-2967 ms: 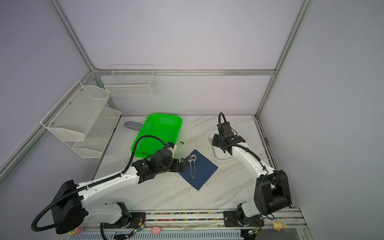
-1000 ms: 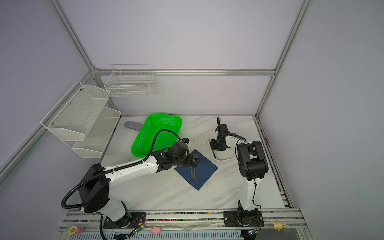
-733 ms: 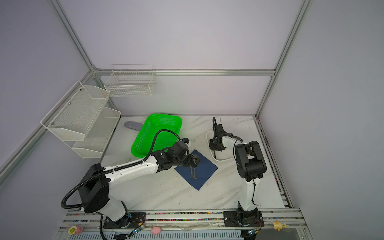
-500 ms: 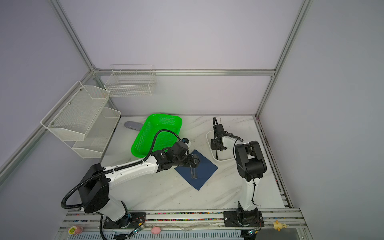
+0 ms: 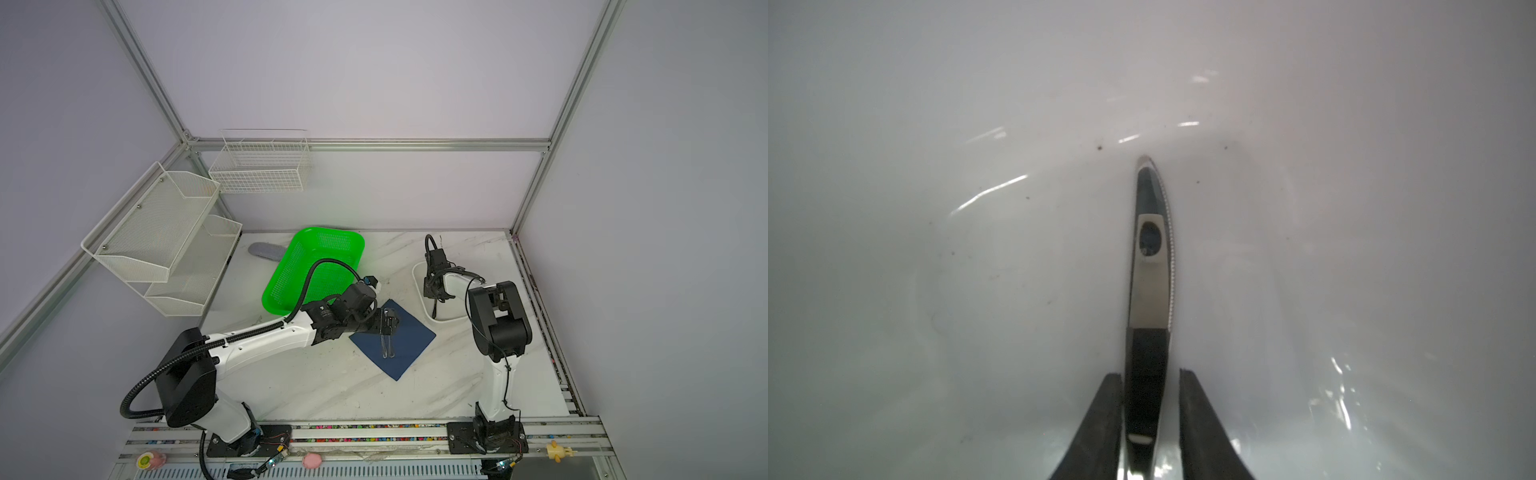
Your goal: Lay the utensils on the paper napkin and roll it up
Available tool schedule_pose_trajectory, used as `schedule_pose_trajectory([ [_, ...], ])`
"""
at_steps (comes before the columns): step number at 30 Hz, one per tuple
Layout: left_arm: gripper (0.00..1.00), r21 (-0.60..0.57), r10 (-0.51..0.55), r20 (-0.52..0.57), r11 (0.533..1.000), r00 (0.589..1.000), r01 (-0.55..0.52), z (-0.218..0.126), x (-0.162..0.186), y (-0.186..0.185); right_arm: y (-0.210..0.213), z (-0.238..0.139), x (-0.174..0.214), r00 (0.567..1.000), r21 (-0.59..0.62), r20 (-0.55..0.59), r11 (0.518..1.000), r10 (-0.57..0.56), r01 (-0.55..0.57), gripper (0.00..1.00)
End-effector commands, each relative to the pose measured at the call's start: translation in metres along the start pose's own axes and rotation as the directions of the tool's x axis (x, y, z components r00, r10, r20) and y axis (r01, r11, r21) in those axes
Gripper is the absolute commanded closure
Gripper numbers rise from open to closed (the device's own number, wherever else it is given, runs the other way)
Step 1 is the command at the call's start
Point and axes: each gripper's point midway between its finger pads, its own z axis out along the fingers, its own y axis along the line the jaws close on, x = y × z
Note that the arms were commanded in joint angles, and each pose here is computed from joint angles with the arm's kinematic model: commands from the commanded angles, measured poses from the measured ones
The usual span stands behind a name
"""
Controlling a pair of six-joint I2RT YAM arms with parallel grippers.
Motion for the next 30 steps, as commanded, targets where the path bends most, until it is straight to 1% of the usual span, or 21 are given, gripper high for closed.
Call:
schedule_pose_trajectory([
  [1,0.00,0.052,0.025,0.110,0.998,0.994,-0.030,-0.030,-0.026,-0.017,-0.015,0.022,0.070,0.970,0.123,-0.229,0.987,-0.077,0.107,0.73],
  [3,0.00,0.054,0.033,0.121,0.998,0.992,-0.040,-0.032,-0.025,-0.014,-0.011,0.028,0.087,0.957,0.106,-0.287,0.991,-0.044,0.077,0.73],
  [4,0.00,0.055,0.037,0.123,0.998,0.992,-0.044,-0.032,-0.025,-0.013,-0.011,0.028,0.091,0.955,0.109,-0.295,0.992,-0.031,0.066,0.72],
  [5,0.00,0.057,0.041,0.124,0.997,0.991,-0.049,-0.034,-0.024,-0.013,-0.010,0.026,0.092,0.957,0.081,-0.290,0.996,-0.017,0.042,0.71],
  [7,0.00,0.059,0.049,0.120,0.997,0.992,-0.056,-0.036,-0.022,-0.011,-0.005,0.021,0.088,0.959,0.008,-0.277,0.999,0.054,-0.054,0.71],
  [8,0.00,0.060,0.053,0.120,0.996,0.991,-0.061,-0.038,-0.021,-0.011,0.000,0.015,0.083,0.961,-0.049,-0.265,0.994,0.085,-0.101,0.71],
  [10,0.00,0.065,0.052,0.124,0.996,0.991,-0.060,-0.042,-0.021,-0.009,0.008,0.008,0.075,0.956,-0.146,-0.257,0.972,0.144,-0.186,0.71],
  [12,0.00,0.072,0.044,0.138,0.996,0.990,-0.054,-0.044,-0.022,-0.007,0.011,0.004,0.069,0.943,-0.229,-0.269,0.938,0.195,-0.260,0.71],
  [13,0.00,0.090,0.043,0.167,0.994,0.985,-0.059,-0.054,-0.026,-0.009,0.012,0.005,0.070,0.937,-0.252,-0.281,0.926,0.208,-0.281,0.71],
  [15,0.00,0.099,0.039,0.188,0.993,0.981,-0.058,-0.059,-0.028,-0.008,0.013,0.007,0.070,0.925,-0.282,-0.292,0.902,0.244,-0.327,0.72],
  [20,0.00,0.101,0.025,0.192,0.994,0.981,-0.045,-0.063,-0.026,-0.003,0.009,0.020,0.080,0.907,-0.285,-0.309,0.883,0.285,-0.374,0.77],
  [23,0.00,0.100,0.022,0.185,0.994,0.982,-0.041,-0.061,-0.026,-0.002,0.009,0.029,0.087,0.902,-0.277,-0.325,0.884,0.283,-0.377,0.78],
  [28,0.01,0.100,0.023,0.179,0.994,0.984,-0.042,-0.059,-0.027,-0.004,0.005,0.034,0.081,0.908,-0.258,-0.304,0.892,0.290,-0.371,0.80],
  [30,0.00,0.099,0.022,0.173,0.994,0.985,-0.040,-0.057,-0.027,-0.005,0.012,0.033,0.077,0.912,-0.296,-0.307,0.884,0.272,-0.363,0.83],
])
